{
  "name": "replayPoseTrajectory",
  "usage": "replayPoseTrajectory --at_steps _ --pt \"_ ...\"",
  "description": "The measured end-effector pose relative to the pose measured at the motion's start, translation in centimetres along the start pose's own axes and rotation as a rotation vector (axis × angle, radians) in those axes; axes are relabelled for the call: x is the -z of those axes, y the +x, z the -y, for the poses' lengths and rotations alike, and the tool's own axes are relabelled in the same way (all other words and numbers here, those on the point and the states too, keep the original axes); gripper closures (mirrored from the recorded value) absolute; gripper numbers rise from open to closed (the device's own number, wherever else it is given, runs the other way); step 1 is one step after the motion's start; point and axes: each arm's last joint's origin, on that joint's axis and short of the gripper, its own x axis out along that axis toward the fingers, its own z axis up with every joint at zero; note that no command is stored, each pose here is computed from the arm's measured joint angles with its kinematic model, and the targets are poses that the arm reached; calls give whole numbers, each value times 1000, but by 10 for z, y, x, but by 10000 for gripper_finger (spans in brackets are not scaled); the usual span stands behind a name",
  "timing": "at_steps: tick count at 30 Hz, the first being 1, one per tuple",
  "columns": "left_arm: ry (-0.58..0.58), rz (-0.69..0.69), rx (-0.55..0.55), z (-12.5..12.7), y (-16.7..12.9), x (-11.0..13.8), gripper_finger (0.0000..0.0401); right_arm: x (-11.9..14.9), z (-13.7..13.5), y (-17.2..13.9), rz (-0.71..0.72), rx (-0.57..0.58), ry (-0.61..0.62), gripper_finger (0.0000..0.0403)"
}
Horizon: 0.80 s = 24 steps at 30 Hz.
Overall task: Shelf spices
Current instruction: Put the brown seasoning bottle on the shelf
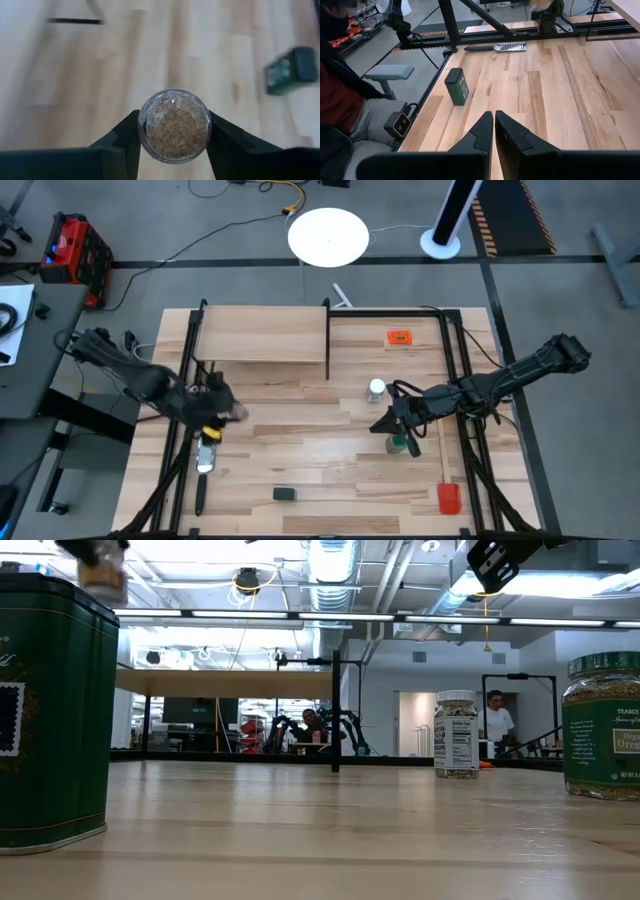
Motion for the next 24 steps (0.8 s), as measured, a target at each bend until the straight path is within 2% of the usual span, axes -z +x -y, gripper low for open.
replayPoseTrajectory --at_steps 5,7,14,19,24 --pt "-162 29 -273 -37 -36 -14 248 0 0 0 0 1 0 377" --pt "-217 24 -323 -50 -46 -16 248 0 0 0 0 1 0 377" --pt "-305 -30 -336 -76 -61 -12 248 0 0 0 0 2 1 377" --pt "-292 -68 -321 -83 -56 -11 248 -1 4 0 3 15 5 377" --pt "-241 -44 -246 -87 -44 -18 248 -1 5 0 3 21 7 377"
